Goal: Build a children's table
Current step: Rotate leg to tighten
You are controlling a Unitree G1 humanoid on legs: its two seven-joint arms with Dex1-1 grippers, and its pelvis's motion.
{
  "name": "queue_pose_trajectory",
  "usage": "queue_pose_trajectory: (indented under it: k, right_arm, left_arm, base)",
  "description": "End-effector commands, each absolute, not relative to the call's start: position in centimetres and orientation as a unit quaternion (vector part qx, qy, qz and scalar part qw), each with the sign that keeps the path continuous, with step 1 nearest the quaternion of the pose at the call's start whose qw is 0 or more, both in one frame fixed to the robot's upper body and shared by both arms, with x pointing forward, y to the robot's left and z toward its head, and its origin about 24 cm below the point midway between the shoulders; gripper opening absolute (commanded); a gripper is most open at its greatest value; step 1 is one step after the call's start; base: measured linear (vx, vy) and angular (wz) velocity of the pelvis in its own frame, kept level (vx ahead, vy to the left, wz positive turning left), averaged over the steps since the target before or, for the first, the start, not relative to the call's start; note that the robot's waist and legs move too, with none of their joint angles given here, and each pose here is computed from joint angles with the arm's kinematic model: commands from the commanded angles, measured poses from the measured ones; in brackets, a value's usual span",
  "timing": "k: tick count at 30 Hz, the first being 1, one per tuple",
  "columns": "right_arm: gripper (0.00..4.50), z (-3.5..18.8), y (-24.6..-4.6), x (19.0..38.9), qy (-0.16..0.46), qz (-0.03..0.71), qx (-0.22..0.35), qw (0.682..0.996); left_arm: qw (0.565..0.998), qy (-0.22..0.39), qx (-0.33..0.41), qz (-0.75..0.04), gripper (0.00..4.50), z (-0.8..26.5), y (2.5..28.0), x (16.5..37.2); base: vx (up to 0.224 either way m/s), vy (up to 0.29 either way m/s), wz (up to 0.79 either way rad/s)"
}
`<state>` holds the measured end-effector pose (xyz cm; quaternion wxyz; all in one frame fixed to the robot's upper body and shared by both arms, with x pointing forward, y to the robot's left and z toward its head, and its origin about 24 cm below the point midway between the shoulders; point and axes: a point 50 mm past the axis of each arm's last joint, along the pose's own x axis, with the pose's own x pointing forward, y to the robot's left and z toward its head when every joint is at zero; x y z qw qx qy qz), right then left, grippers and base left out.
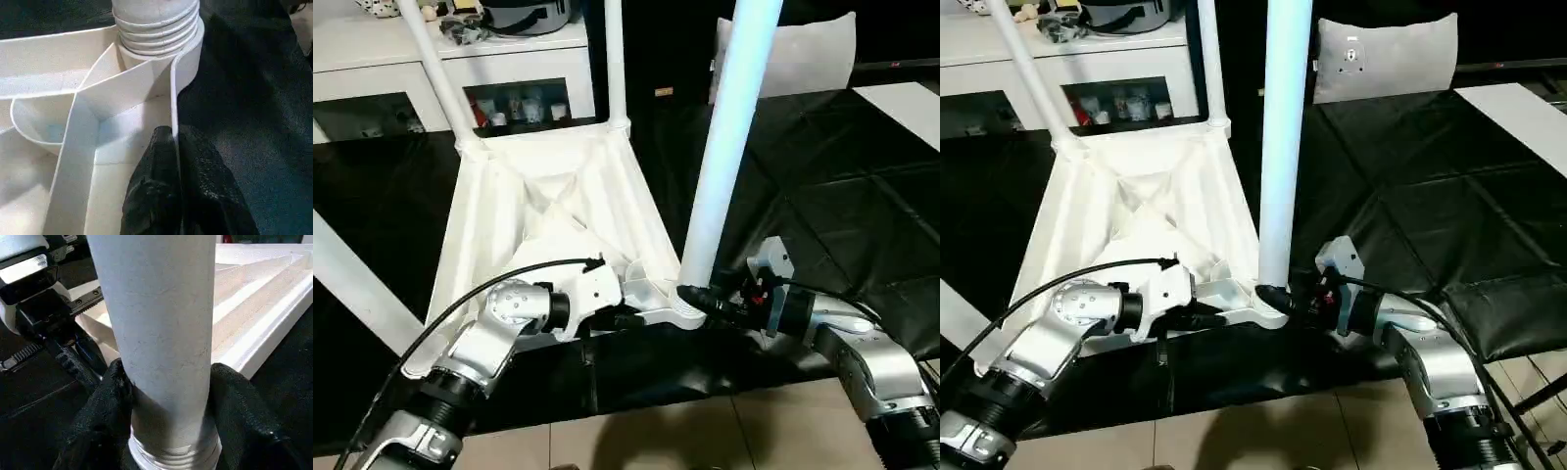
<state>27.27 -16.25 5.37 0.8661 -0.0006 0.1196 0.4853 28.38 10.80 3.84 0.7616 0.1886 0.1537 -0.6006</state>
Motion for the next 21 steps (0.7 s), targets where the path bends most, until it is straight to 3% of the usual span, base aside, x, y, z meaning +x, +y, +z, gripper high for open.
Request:
queue_pose_trajectory:
  k: [1,6,11,13,15,17,18,21]
  right_arm:
    - [1.99,4.4,-15.0,27.0,0.143,0.479,0.003,0.866]
    - [1.97,3.2,-12.3,29.2,0.153,0.339,0.020,0.928]
    - [1.96,3.0,-11.5,31.0,0.164,0.249,0.051,0.953]
    - [1.96,3.1,-11.1,31.3,0.158,0.248,0.050,0.955]
    - [2.65,3.4,-10.6,31.5,0.148,0.254,0.060,0.954]
    - [2.68,3.5,-10.7,31.5,0.142,0.251,0.056,0.956]
    - [2.89,3.5,-10.7,31.5,0.142,0.251,0.056,0.956]
    - [3.13,3.8,-12.4,31.2,0.120,0.248,0.045,0.960]
  left_arm:
    - [0.781,0.152,0.174,-0.581,0.00,4.0,9.9,28.9]
    - [0.817,0.159,0.156,-0.531,0.00,4.6,6.9,29.9]
    - [0.842,0.157,0.143,-0.496,0.00,4.8,4.5,30.4]
    - [0.849,0.152,0.143,-0.486,0.00,4.9,3.8,30.6]
    - [0.851,0.148,0.148,-0.482,0.00,5.0,3.3,30.7]
    - [0.851,0.147,0.157,-0.480,0.00,4.9,3.3,30.8]
    - [0.851,0.147,0.157,-0.480,0.00,4.9,3.3,30.8]
    - [0.852,0.144,0.177,-0.471,0.00,4.9,4.5,31.3]
  base:
    - [0.000,0.000,0.00]
    - [0.000,0.000,0.00]
    - [0.000,0.000,0.00]
    - [0.000,0.000,0.00]
    - [0.000,0.000,0.00]
    - [0.000,0.000,0.00]
    - [0.000,0.000,0.00]
    - [0.000,0.000,0.00]
